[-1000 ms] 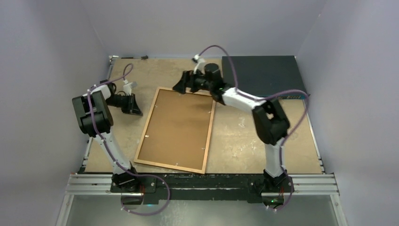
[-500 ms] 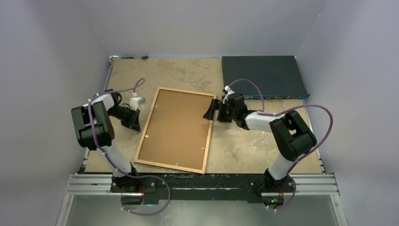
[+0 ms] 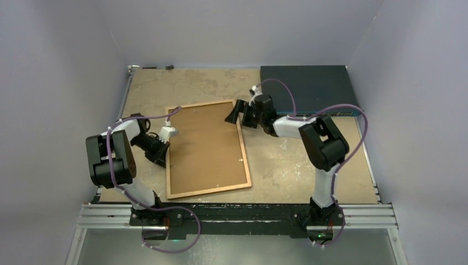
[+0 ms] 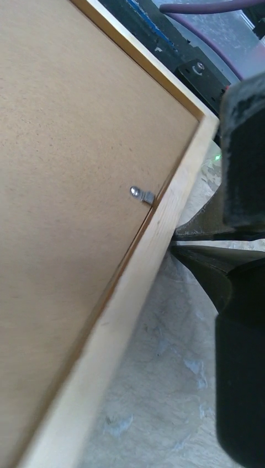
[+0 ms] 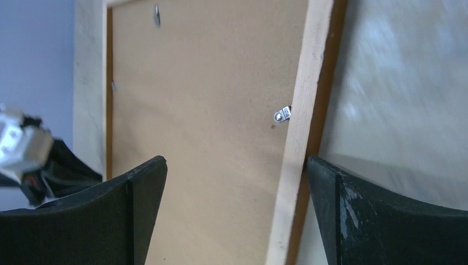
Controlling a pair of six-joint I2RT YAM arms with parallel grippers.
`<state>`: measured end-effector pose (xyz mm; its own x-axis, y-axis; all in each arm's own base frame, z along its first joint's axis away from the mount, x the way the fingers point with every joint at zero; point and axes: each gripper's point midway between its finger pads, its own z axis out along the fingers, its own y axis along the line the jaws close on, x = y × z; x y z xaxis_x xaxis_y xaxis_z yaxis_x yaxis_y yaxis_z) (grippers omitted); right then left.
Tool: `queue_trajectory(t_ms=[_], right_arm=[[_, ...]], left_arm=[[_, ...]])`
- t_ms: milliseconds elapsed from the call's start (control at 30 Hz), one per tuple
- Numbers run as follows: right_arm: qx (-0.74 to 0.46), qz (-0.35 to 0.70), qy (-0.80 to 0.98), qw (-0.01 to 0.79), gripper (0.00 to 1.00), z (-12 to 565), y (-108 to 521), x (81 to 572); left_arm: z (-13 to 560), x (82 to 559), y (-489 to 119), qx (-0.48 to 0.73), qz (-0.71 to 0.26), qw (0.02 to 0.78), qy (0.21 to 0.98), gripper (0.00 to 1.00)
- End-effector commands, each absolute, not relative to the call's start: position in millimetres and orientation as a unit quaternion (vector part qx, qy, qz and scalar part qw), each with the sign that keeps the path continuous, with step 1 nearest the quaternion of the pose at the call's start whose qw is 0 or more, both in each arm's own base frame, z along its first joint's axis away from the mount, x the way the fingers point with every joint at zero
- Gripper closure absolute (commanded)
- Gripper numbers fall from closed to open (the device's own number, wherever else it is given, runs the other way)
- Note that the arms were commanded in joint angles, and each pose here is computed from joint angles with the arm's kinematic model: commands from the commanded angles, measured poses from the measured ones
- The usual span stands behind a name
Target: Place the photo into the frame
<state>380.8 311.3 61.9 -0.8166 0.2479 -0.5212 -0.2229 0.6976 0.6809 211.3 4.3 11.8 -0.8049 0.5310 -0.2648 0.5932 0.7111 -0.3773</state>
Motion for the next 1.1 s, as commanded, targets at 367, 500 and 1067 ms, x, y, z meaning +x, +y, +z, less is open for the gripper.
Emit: queue_trajectory(t_ms=[367,500,1067], right_arm=[[-0.103,0.454,0.821,0.331,0.01,137.6,456.9,461.7],[-0.113,0.420,0.815,0.383,0.01,189.8,432.8,459.1],[-0.065,0.445,0.879,0.157,0.01,96.0,293.0,180.7]], left_arm=[[7.8,198.2,-40.2,0.366,-0.288,0.040,0.884,0.91],[48.1,208.7,-31.1,0.395,-0.288,0.043,0.872,0.87],[94.1,509.7,39.1,0.153,-0.161,0.306,0.926,0.78]])
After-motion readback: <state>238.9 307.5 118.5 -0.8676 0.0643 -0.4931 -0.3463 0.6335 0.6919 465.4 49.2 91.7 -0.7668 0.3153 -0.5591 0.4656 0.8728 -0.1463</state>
